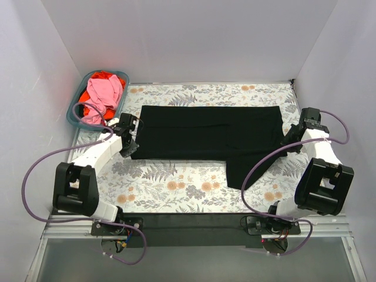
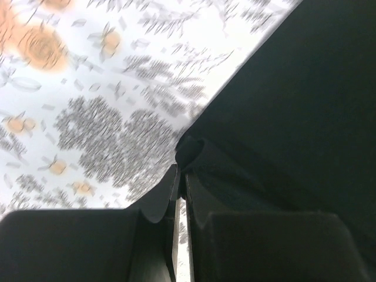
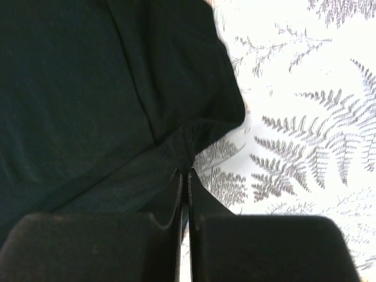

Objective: Fold and stack the t-shirts
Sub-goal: Fold the tshirt

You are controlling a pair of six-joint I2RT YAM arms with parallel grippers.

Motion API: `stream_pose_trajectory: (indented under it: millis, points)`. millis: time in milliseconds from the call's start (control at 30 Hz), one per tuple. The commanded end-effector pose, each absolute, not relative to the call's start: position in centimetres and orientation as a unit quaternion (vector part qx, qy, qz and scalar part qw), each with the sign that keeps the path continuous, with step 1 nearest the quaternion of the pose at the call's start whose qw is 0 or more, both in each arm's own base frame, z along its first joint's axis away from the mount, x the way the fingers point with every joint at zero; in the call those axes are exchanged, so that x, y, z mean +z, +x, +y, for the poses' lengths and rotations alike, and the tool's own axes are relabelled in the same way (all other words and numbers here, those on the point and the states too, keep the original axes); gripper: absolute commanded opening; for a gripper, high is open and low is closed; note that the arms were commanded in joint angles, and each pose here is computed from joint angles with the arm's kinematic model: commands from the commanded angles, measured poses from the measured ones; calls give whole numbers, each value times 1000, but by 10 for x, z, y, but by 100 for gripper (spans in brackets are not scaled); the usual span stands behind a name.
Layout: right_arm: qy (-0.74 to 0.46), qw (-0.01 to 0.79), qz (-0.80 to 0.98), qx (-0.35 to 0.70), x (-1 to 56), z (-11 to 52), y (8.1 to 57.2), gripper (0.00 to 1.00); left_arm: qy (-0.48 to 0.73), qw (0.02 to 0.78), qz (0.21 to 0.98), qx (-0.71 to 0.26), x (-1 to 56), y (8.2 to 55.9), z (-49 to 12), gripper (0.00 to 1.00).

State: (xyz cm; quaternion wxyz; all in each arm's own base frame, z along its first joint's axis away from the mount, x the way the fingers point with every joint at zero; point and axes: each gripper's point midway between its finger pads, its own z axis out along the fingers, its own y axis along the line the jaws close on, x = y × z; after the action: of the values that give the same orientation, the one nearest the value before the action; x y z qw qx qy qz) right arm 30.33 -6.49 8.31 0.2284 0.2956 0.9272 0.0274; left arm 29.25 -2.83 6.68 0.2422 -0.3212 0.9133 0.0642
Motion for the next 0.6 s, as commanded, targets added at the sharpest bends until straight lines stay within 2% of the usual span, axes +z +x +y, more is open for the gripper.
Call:
stream_pose_trajectory:
  millis: [0,267,567]
  points:
    - [287,254,924,-11,96,-86,325,1,-321,270,905,71,81,323,-21,0]
    - [293,232,927,-25,79,-95,338,1,-319,264,907,80,76,369,-28,0]
    - [288,238,927,-15,78,-95,352,1,-323,268,902,100,65,388,-23,0]
